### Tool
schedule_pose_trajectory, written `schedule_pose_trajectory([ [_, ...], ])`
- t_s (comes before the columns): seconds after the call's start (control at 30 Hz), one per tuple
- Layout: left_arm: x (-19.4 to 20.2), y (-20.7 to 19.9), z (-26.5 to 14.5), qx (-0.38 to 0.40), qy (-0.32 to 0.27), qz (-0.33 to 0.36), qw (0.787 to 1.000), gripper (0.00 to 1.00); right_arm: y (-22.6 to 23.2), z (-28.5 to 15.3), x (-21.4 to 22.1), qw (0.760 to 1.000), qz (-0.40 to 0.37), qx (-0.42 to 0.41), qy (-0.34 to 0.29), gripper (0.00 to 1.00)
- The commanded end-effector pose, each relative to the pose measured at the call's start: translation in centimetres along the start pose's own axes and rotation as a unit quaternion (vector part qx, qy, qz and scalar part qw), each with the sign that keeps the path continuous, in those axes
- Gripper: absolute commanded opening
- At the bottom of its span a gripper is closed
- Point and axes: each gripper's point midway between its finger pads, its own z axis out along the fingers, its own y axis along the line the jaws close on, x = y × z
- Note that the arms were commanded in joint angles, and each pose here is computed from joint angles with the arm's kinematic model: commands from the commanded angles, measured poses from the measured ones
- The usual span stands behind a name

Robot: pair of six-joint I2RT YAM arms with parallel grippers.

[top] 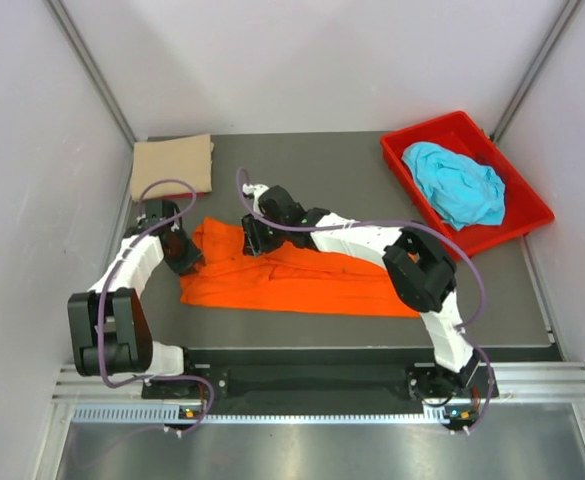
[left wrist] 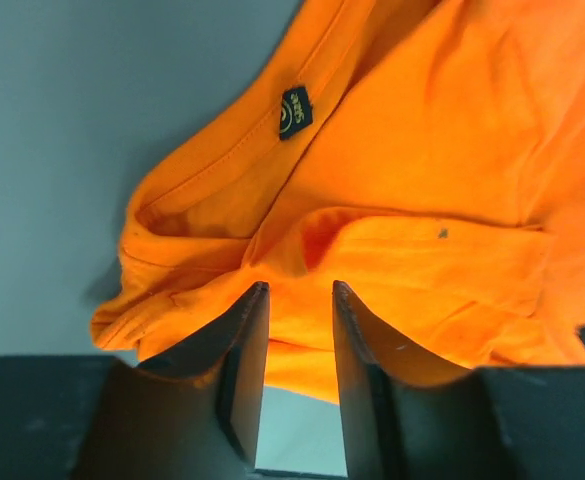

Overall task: Fold and stack the t-shirts
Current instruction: Fold the tshirt

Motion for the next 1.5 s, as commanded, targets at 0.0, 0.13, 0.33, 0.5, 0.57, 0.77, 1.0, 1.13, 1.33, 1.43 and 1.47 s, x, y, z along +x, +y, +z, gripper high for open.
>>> schedule_pose_trajectory([
  [0.0,-3.0,-1.0,-1.8,0.013,-0.06,-0.012,0.998,0.38,0.7,1.0,-2.0,1.0,-0.002,-0.024,-0.01,0.42],
  [0.13,-4.5,-2.8,-1.8,0.084,-0.056,-0.016,0.995,0.4,0.1,2.5,-2.0,1.0,-0.004,-0.025,0.003,0.42],
  [0.33,-3.4,-2.9,0.1,0.092,-0.007,0.001,0.996,0.41,-1.9,3.2,-1.5,0.999,0.013,-0.027,0.015,0.45],
  [0.5,-2.4,-1.8,1.4,0.075,0.007,0.003,0.997,0.42,-2.0,3.3,-1.2,0.999,0.017,-0.032,0.025,0.46],
  [0.57,-2.2,-1.7,1.7,0.074,0.012,0.002,0.997,0.42,-1.9,3.5,-0.8,0.999,0.02,-0.037,0.032,0.45],
  [0.77,-1.7,-1.4,2.4,0.068,0.023,0.0,0.997,0.42,-1.8,3.8,-0.4,0.998,0.026,-0.043,0.038,0.44],
  [1.0,-1.6,-0.6,2.1,0.054,0.013,0.004,0.998,0.46,-1.3,3.5,-1.2,0.998,0.028,-0.05,0.027,0.13],
  [1.13,-1.6,-1.3,1.7,0.073,0.009,0.01,0.997,0.45,-0.7,2.9,-2.1,0.998,0.026,-0.059,0.015,0.05],
  [1.33,-1.1,-1.9,0.9,0.089,0.025,0.014,0.996,0.36,0.6,1.2,-2.6,0.996,0.018,-0.082,0.003,0.15],
  [1.43,-0.4,-2.3,-0.3,0.102,0.019,0.017,0.994,0.35,1.5,-0.1,-1.7,0.994,0.011,-0.111,0.005,0.2],
  [1.47,0.0,-2.4,-0.5,0.105,0.022,0.018,0.994,0.34,1.8,-0.4,-1.2,0.993,0.007,-0.118,0.009,0.2],
])
